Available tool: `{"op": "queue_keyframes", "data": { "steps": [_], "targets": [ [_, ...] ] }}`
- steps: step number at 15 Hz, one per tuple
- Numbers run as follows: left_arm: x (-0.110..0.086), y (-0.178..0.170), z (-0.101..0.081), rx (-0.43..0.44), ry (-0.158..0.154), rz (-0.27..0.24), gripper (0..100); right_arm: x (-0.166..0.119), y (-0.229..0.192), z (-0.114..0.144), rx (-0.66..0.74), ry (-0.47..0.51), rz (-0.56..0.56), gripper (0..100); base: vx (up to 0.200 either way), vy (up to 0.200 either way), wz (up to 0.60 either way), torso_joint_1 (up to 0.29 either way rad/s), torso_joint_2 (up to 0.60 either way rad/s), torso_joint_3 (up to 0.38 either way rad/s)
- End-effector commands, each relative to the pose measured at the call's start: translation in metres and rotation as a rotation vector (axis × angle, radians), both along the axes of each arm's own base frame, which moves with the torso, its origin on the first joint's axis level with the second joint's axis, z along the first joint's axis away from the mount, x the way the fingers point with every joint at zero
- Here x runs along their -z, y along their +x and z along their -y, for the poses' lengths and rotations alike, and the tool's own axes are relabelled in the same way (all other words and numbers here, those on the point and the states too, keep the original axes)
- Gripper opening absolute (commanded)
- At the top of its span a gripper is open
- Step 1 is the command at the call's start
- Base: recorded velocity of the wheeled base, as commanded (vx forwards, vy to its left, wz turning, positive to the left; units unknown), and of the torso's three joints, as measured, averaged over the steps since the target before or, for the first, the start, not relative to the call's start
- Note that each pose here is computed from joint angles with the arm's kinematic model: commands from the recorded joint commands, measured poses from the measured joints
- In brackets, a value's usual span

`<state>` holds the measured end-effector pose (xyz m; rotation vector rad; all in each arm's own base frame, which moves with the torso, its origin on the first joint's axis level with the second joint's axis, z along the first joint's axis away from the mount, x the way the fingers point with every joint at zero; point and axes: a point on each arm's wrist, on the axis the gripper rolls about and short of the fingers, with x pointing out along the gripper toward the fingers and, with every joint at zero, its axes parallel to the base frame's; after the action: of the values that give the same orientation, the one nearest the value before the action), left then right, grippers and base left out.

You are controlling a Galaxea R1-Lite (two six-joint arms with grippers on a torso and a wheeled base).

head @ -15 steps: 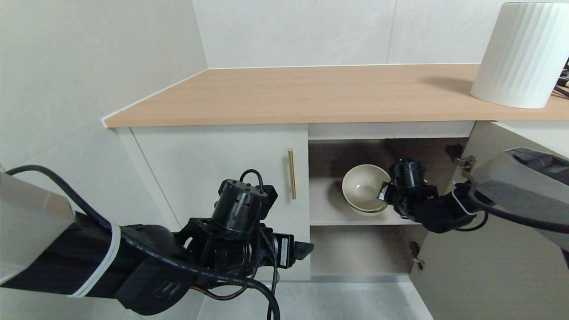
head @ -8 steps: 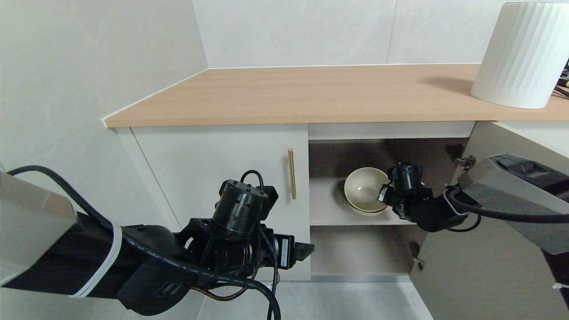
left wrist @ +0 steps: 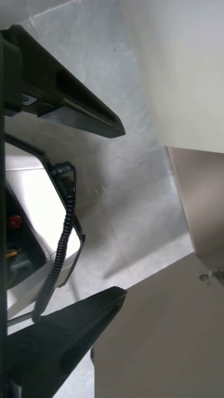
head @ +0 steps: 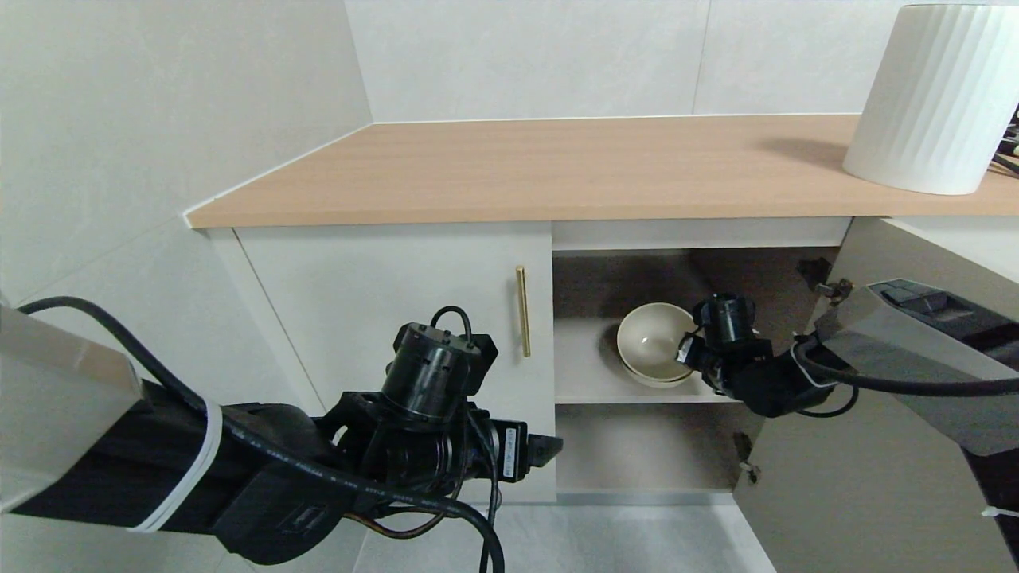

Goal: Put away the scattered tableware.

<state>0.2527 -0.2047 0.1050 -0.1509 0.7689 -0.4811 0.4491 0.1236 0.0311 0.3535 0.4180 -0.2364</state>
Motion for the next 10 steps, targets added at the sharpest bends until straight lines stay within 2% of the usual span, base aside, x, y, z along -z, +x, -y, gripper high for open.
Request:
{"op": "queue_keyframes", "data": {
  "steps": [1,8,10],
  "targets": [
    [0.001,0.0,0.0,-0.001,0.001,-0.002,100,0.001,0.0,0.0,-0.001,-0.002,-0.003,100,0.0,0.0,0.0,0.0,0.0,0.0],
    [0.0,0.0,0.0,-0.003,0.0,-0.001,100,0.003,-0.004,-0.001,-0.015,0.0,-0.019,100,0.0,0.0,0.0,0.0,0.0,0.0],
    [-0.01,-0.002,-0.004,-0.016,-0.014,0.025,100,-0.016,-0.028,0.002,-0.063,0.004,-0.059,100,0.0,0.0,0.0,0.0,0.0,0.0]
  ]
}}
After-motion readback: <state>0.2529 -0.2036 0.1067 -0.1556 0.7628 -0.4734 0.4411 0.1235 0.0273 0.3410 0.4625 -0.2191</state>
